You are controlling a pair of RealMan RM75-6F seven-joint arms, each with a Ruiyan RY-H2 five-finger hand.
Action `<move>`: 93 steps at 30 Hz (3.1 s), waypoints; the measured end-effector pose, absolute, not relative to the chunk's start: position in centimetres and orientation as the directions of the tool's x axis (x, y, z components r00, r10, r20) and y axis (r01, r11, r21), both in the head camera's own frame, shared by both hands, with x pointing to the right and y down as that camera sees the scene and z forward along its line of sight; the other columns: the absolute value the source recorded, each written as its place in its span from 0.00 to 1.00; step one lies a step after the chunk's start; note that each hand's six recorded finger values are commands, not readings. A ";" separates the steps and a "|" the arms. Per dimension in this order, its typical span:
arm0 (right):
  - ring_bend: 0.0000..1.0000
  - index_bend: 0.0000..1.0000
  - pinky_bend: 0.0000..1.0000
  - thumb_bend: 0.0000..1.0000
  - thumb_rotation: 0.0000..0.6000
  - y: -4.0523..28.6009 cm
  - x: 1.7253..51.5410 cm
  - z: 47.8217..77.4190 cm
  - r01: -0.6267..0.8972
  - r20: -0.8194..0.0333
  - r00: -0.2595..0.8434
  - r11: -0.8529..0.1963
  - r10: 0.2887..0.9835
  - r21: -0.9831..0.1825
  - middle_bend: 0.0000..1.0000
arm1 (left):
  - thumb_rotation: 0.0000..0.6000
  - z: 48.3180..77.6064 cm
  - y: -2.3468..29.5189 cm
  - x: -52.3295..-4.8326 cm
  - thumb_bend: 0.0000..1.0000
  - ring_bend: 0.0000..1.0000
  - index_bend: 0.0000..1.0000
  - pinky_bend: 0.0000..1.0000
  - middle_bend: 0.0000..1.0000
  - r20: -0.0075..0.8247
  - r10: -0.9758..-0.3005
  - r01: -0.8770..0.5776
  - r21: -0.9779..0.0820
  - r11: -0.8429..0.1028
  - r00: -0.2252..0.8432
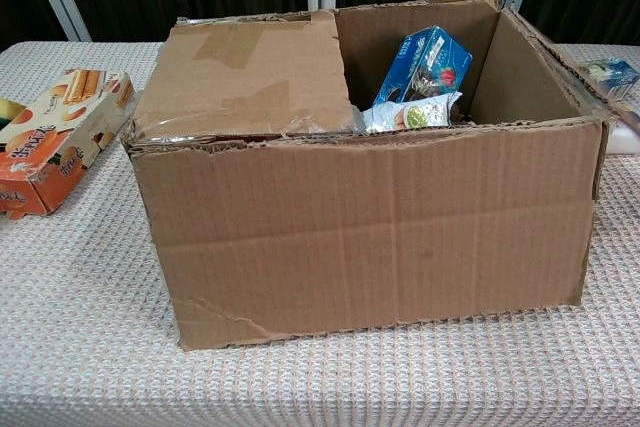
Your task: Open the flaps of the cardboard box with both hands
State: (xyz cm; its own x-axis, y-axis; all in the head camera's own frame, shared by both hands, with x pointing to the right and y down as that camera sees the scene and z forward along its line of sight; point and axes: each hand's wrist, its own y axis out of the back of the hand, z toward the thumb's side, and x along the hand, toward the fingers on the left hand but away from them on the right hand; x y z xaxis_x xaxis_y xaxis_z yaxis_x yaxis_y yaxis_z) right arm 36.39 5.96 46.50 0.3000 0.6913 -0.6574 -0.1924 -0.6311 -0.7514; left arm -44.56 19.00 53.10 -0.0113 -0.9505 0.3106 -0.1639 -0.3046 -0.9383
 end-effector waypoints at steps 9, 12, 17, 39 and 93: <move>0.00 0.00 0.00 0.00 1.00 7.6 39.3 46.0 -0.072 -0.486 0.273 -0.486 0.830 -0.871 0.02 | 1.00 53.3 18.5 -44.0 0.00 0.09 0.06 0.19 0.09 0.308 -0.951 -0.163 -0.938 -0.305 0.010; 0.00 0.00 0.00 0.00 1.00 9.6 41.5 46.6 -0.017 -0.430 0.207 -0.436 0.879 -0.900 0.00 | 1.00 53.4 18.0 -43.4 0.00 0.09 0.06 0.19 0.09 0.310 -0.950 -0.156 -0.938 -0.311 0.032; 0.00 0.00 0.00 0.00 1.00 14.0 45.2 47.9 0.087 -0.393 0.081 -0.400 0.916 -0.913 0.00 | 0.79 53.2 16.0 -41.2 0.00 0.09 0.09 0.19 0.10 0.295 -0.949 -0.136 -0.941 -0.309 0.111; 0.00 0.00 0.00 0.00 1.00 19.0 50.1 47.9 0.245 -0.391 -0.022 -0.374 0.920 -0.895 0.00 | 0.00 57.0 7.7 -18.3 0.00 0.08 0.10 0.15 0.09 0.311 -0.801 -0.138 -0.891 -0.433 0.511; 0.00 0.00 0.00 0.00 1.00 18.5 50.6 48.1 0.325 -0.403 0.012 -0.384 0.915 -0.864 0.00 | 0.00 59.1 8.1 -9.0 0.00 0.20 0.39 0.16 0.40 0.555 -0.397 0.344 -0.802 -0.488 0.731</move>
